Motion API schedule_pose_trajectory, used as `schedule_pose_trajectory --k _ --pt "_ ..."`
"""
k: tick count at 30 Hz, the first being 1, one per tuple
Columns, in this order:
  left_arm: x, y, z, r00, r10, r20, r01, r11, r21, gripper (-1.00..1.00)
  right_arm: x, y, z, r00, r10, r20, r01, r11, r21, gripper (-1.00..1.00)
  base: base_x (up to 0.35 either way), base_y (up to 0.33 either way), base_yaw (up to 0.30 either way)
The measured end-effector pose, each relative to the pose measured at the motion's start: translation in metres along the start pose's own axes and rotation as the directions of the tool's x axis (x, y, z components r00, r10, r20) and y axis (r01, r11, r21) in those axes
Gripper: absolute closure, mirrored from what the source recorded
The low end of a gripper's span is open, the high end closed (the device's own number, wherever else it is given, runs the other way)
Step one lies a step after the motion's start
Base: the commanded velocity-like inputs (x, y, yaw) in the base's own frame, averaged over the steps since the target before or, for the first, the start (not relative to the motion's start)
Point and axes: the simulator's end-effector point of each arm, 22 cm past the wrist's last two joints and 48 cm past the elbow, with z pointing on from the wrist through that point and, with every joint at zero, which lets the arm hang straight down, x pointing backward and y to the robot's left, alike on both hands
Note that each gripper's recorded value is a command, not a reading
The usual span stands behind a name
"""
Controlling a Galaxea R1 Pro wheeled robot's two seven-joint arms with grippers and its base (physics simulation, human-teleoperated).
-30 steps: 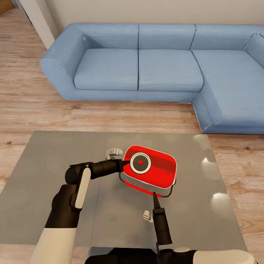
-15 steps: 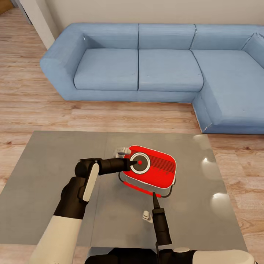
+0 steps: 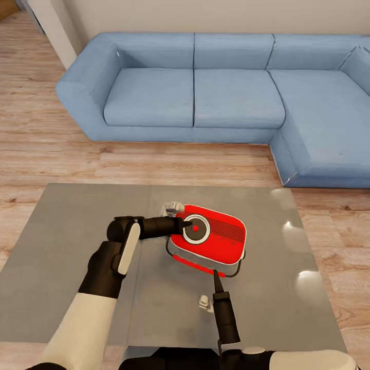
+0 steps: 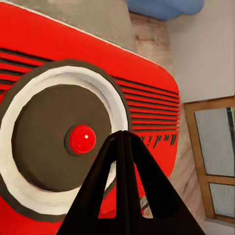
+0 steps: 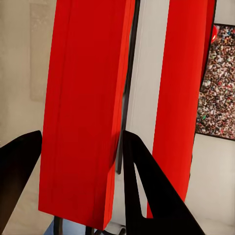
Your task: Turn on the radio receiver that's on the table in the living room.
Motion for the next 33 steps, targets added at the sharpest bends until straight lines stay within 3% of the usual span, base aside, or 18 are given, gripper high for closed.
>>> schedule_pose_trajectory --k 3,8,17,24,28,33 --pt "-0.018 0.011 0.001 1.0 0.003 0.015 -0.003 0.998 -0.055 1.0 0.0 0.0 0.0 1.0 0.0 0.0 0.0 1.0 -0.001 1.0 0.0 0.0 0.0" --pt "-0.032 0.008 0.004 0.998 -0.046 0.046 0.048 0.998 -0.036 1.0 0.0 0.0 0.0 1.0 -0.001 0.002 0.001 1.0 -0.001 1.0 0.0 0.0 0.0" --pt "-0.021 0.022 0.012 0.997 -0.077 0.027 0.078 0.994 -0.07 1.0 0.0 0.0 0.0 1.0 0.0 0.002 0.0 1.0 -0.001 1.0 0.0 0.0 0.0" --pt "0.005 0.019 0.035 0.998 -0.054 -0.03 0.052 0.996 -0.067 1.0 -0.001 0.0 0.0 1.0 0.002 0.003 -0.002 1.0 -0.001 1.0 0.0 0.0 0.0" --pt "0.014 0.018 0.045 0.995 -0.094 -0.027 0.093 0.995 -0.033 1.0 -0.001 0.0 0.0 1.0 0.002 0.003 -0.002 1.0 0.0 1.0 0.0 0.0 0.0" --pt "0.014 0.016 0.046 0.994 -0.106 -0.021 0.105 0.994 -0.022 1.0 -0.001 0.0 0.0 1.0 0.002 0.003 -0.002 1.0 0.0 1.0 0.0 0.0 0.0"
